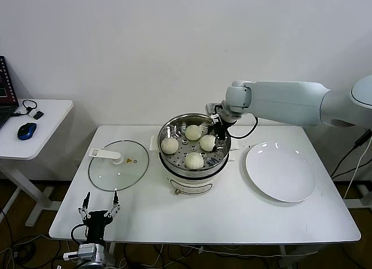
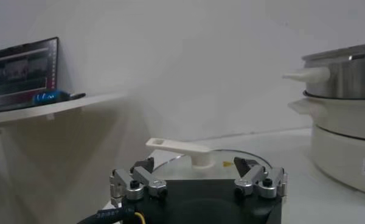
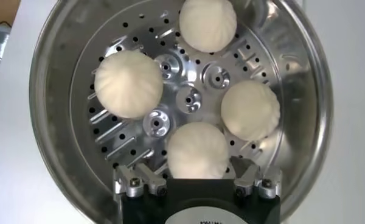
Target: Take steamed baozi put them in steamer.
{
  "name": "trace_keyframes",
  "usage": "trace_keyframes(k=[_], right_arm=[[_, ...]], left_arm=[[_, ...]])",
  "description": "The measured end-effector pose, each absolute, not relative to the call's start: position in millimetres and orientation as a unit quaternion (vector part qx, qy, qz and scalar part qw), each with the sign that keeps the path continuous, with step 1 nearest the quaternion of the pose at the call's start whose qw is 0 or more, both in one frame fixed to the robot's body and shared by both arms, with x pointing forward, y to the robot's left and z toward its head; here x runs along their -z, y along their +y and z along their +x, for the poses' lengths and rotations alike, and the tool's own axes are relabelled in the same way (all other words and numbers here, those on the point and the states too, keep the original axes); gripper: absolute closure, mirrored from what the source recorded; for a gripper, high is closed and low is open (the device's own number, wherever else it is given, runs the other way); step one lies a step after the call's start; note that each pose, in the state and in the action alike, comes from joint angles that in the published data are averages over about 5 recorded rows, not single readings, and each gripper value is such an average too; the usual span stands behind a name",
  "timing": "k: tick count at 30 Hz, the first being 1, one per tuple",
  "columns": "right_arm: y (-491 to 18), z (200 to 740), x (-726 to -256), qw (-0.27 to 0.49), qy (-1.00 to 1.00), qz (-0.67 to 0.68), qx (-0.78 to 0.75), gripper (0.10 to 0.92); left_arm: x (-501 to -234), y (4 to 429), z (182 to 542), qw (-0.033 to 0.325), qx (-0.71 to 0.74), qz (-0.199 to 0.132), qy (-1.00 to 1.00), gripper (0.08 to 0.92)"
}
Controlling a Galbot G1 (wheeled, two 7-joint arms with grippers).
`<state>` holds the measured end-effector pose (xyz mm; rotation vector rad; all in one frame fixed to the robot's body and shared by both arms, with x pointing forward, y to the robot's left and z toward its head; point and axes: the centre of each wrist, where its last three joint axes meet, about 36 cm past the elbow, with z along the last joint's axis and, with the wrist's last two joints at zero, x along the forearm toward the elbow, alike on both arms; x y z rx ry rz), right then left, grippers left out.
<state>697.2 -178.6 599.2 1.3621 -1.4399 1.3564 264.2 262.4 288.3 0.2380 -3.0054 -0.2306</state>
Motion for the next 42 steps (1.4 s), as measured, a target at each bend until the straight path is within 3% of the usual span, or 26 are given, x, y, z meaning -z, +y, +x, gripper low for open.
trace_keyframes(k=[11,20,31,42], right_arm=[[-204.0,689.1,-653.1,0.347,-0.599,0.517,-0.504,0.2],[-234.3,641.2,-666.5,0.29,-0.7,0.466,-0.456,0.2],[-258.0,551.5,-618.9,0.139,-0.86,0.331,-0.364,0.2],[-242.3,487.3,-576.9,-0.061,-0.94,0.231,-0.245,0.2]], left_arm=[[-293.9,262.8,262.1,0.055,0.08,0.072,-0.993,0.177],[-297.7,261.9,265.3,0.051,0.084,0.066,-0.993,0.177],[-298.7,260.1,268.8,0.049,0.088,0.062,-0.993,0.177],[-298.7,257.5,265.7,0.049,0.094,0.062,-0.992,0.177]])
